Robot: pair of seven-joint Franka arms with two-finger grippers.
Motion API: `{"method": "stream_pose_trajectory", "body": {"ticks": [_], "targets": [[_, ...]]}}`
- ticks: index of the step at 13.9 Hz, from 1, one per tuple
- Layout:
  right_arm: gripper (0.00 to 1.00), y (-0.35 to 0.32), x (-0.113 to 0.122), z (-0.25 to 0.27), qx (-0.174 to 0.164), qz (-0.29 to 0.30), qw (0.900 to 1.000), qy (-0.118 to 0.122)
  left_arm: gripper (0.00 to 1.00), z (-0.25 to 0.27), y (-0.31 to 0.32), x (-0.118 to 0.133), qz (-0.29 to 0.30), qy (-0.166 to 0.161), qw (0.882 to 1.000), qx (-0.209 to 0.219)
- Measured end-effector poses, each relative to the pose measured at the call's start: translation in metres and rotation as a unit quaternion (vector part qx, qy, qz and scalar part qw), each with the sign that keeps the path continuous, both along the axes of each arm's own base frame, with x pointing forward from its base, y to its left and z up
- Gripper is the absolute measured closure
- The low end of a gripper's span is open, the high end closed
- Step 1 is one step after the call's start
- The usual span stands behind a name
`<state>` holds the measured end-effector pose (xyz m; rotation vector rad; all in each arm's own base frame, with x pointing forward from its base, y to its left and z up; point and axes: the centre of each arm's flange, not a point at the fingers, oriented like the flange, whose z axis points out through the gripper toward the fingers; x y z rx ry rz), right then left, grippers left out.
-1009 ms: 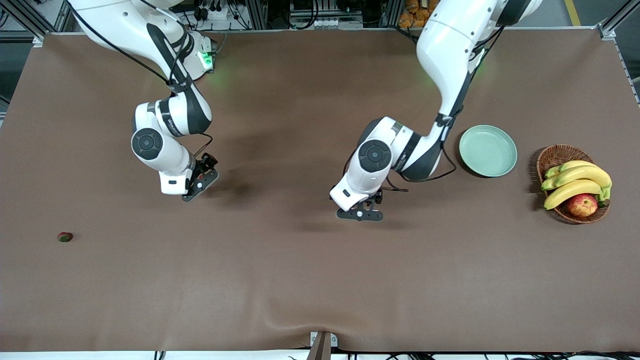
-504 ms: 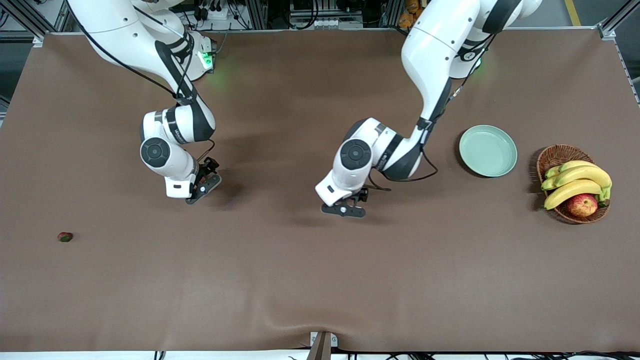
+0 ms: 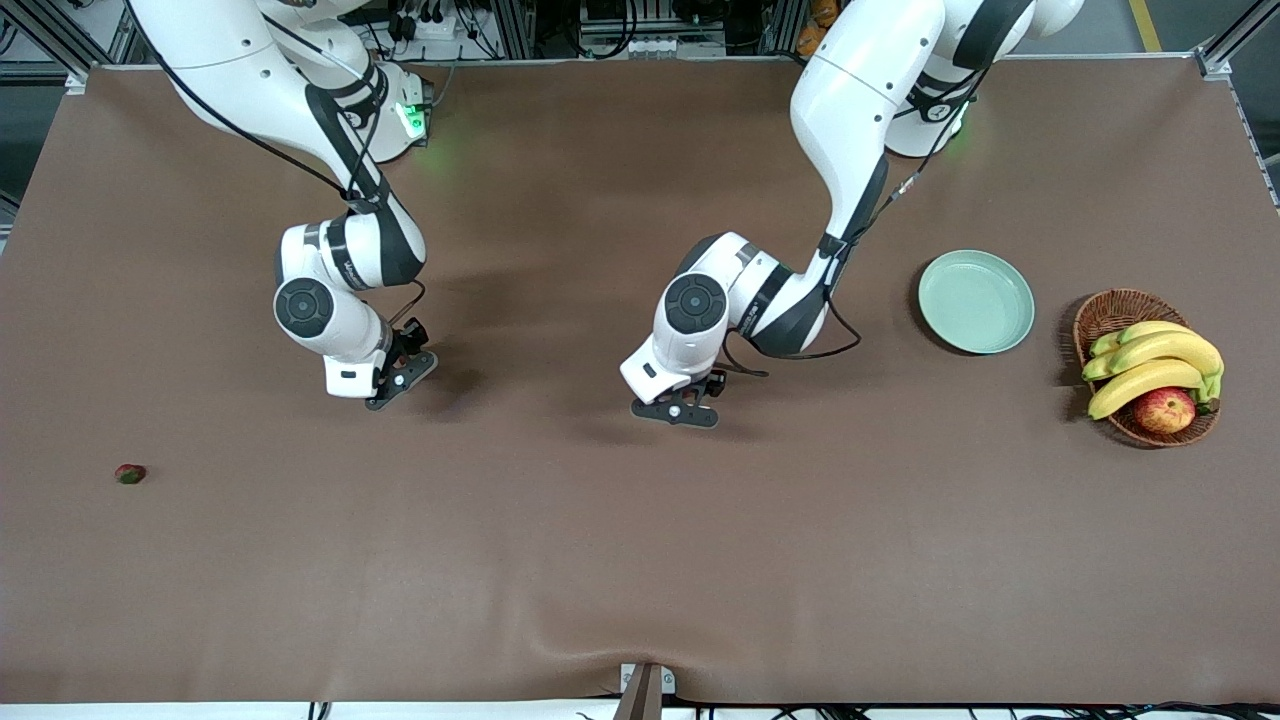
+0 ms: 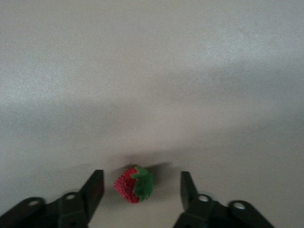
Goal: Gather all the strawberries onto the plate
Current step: 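Grasp the strawberry with the left gripper while the right gripper grasps another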
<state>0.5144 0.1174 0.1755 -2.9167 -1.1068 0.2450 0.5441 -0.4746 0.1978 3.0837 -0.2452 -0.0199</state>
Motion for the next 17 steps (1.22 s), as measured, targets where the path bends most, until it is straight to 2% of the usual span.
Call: {"method": "stream_pose_trajectory", "body": {"ticks": [1, 2, 4, 6, 11, 15, 16, 17], "targets": [[0.64, 0.0, 0.0, 0.001, 0.0, 0.0, 1.0, 0.001, 0.32, -0.002, 0.001, 0.0, 0.0, 0.001, 1.0, 0.002], [0.68, 0.0, -0.001, 0.001, 0.0, 0.001, 1.0, 0.005, 0.35, -0.004, 0.002, 0.0, 0.001, 0.002, 1.0, 0.003], [0.67, 0.005, -0.001, 0.009, 0.002, 0.007, 1.0, 0.011, 0.37, -0.008, 0.006, 0.0, 0.003, 0.005, 1.0, 0.006], [0.67, 0.019, 0.004, 0.029, 0.009, 0.029, 1.0, 0.005, 0.4, -0.01, 0.008, 0.0, 0.004, 0.007, 1.0, 0.007], [0.67, 0.064, 0.034, 0.087, 0.028, 0.086, 0.995, -0.034, 0.54, -0.011, 0.008, -0.001, 0.004, 0.007, 1.0, 0.008], [0.67, 0.101, 0.032, 0.098, 0.055, 0.09, 0.994, -0.04, 0.54, -0.011, 0.006, -0.002, 0.004, 0.008, 1.0, 0.008], [0.67, 0.107, 0.032, 0.097, 0.06, 0.089, 0.993, -0.04, 0.59, -0.011, 0.006, -0.002, 0.003, 0.008, 1.0, 0.008], [0.67, 0.111, 0.032, 0.095, 0.063, 0.088, 0.993, -0.038, 0.59, -0.011, 0.006, -0.002, 0.003, 0.008, 1.0, 0.008]]}}
